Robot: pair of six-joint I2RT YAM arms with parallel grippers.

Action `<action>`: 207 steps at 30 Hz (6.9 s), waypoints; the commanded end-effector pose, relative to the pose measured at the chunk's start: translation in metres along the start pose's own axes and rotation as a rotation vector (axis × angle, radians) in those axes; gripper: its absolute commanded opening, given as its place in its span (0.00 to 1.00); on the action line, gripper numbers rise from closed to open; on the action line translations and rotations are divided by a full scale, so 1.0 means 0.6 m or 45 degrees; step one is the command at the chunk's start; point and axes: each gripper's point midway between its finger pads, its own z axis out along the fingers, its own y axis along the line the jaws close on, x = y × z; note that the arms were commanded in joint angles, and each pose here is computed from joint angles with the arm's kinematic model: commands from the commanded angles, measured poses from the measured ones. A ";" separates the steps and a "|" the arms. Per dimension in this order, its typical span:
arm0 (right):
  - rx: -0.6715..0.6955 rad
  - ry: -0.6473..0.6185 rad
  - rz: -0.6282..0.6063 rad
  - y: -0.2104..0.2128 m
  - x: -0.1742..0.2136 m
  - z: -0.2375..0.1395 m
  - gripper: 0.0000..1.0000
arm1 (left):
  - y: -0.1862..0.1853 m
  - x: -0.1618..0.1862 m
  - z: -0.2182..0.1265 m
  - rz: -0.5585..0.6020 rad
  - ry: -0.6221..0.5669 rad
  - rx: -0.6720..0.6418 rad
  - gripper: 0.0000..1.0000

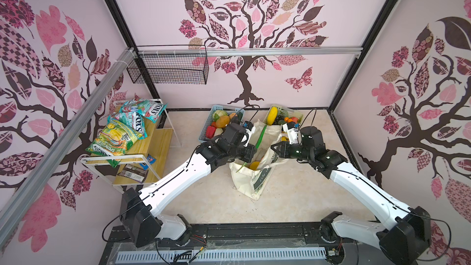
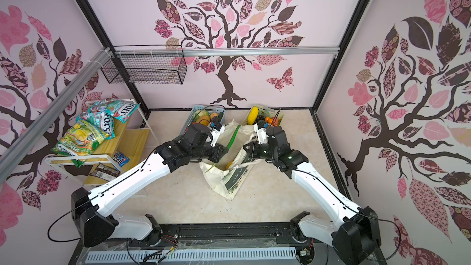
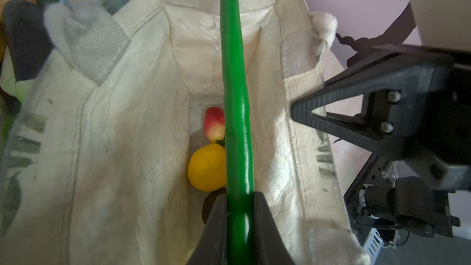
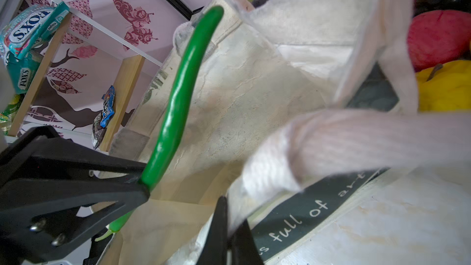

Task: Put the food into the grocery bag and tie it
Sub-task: 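Lower the green vegetable into the bag and open the left gripper, then withdraw the left gripper from the bag back over the blue basket, then grasp the white radish in the blue basket with the left gripper and lift, then carry the white radish over the tote bag with the left gripper, then lower the radish into the bag and open the left gripper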

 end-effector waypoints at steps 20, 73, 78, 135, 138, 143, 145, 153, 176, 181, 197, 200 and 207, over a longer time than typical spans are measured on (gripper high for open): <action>-0.142 -0.047 -0.274 0.087 -0.006 -0.022 0.05 | 0.047 0.087 0.058 -0.015 0.300 -0.197 0.19; -0.187 -0.114 -0.195 0.108 0.009 -0.075 0.06 | 0.411 -0.079 -0.084 -0.444 -0.134 -0.951 0.66; -0.195 -0.100 -0.171 0.104 0.017 -0.070 0.06 | 0.450 -0.058 -0.030 -0.493 -0.043 -0.913 0.72; -0.178 -0.065 -0.156 0.086 0.034 -0.049 0.07 | 0.403 -0.072 -0.011 -0.570 -0.076 -0.671 0.48; -0.182 -0.062 -0.154 0.086 0.035 -0.048 0.07 | 0.383 -0.079 -0.033 -0.570 -0.119 -0.632 0.48; -0.185 -0.061 -0.153 0.087 0.034 -0.046 0.07 | 0.336 -0.103 -0.071 -0.565 -0.222 -0.514 0.49; -0.184 -0.061 -0.152 0.087 0.034 -0.045 0.07 | 0.312 -0.112 -0.083 -0.552 -0.258 -0.453 0.49; -0.170 -0.060 -0.145 0.079 0.039 -0.041 0.07 | 0.174 -0.135 -0.109 -0.410 -0.334 -0.178 0.49; -0.147 -0.072 -0.125 0.071 0.038 -0.035 0.07 | -0.020 -0.029 -0.074 -0.140 -0.120 0.166 0.50; -0.145 -0.077 -0.125 0.071 0.036 -0.036 0.07 | -0.017 0.009 -0.052 -0.087 -0.031 0.131 0.50; -0.143 -0.066 -0.111 0.068 0.037 -0.026 0.07 | -0.002 0.075 -0.011 -0.063 0.109 0.096 0.49; -0.144 -0.065 -0.111 0.068 0.037 -0.025 0.07 | -0.004 0.083 -0.003 -0.048 0.136 0.097 0.49; -0.144 -0.063 -0.110 0.067 0.038 -0.025 0.07 | -0.005 0.101 0.021 -0.040 0.193 0.073 0.49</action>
